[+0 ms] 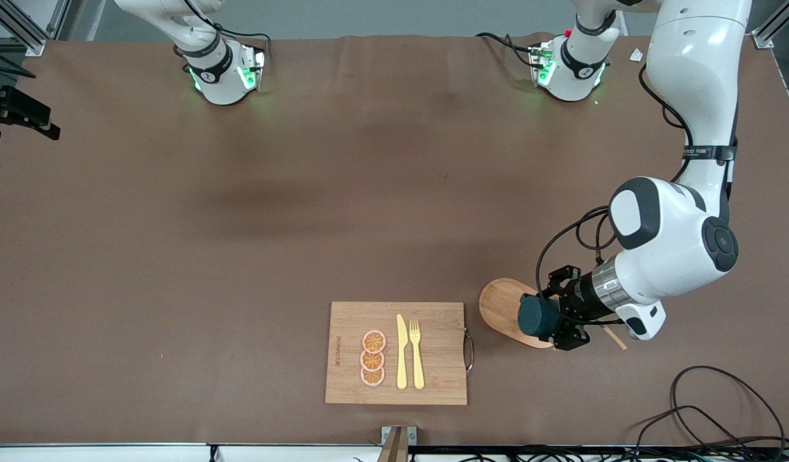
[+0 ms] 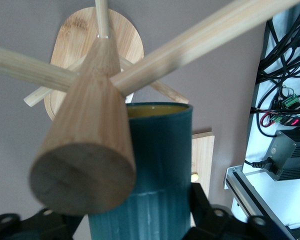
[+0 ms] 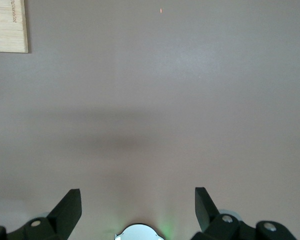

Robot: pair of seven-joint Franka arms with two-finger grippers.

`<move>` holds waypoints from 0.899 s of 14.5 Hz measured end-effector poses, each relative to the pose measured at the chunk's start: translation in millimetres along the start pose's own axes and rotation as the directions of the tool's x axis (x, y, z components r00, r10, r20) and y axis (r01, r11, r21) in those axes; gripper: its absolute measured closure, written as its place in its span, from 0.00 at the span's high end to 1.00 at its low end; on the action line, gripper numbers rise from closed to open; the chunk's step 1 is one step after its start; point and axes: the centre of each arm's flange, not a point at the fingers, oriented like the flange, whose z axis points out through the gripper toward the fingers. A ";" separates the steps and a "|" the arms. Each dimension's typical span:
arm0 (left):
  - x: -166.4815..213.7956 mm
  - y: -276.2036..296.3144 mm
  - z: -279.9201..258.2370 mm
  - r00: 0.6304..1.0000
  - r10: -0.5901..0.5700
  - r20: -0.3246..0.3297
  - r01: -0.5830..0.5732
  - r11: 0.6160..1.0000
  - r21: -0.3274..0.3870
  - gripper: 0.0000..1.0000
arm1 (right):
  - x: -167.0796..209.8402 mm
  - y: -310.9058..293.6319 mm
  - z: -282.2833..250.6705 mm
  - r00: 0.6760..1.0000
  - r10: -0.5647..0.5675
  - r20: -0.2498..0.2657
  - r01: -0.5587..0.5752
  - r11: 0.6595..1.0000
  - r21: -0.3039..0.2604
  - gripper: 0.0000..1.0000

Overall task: Transfer cup from left to right arm and place
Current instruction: 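Close the left gripper around the teal mug's body, then lift the teal mug off the stand's peg with the left gripper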

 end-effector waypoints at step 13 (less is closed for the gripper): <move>-78.2 1.1 -21.2 0.996 -0.016 0.086 0.019 0.999 -0.033 0.85 | -0.1 0.1 0.1 1.000 0.000 0.001 0.000 1.000 0.000 1.00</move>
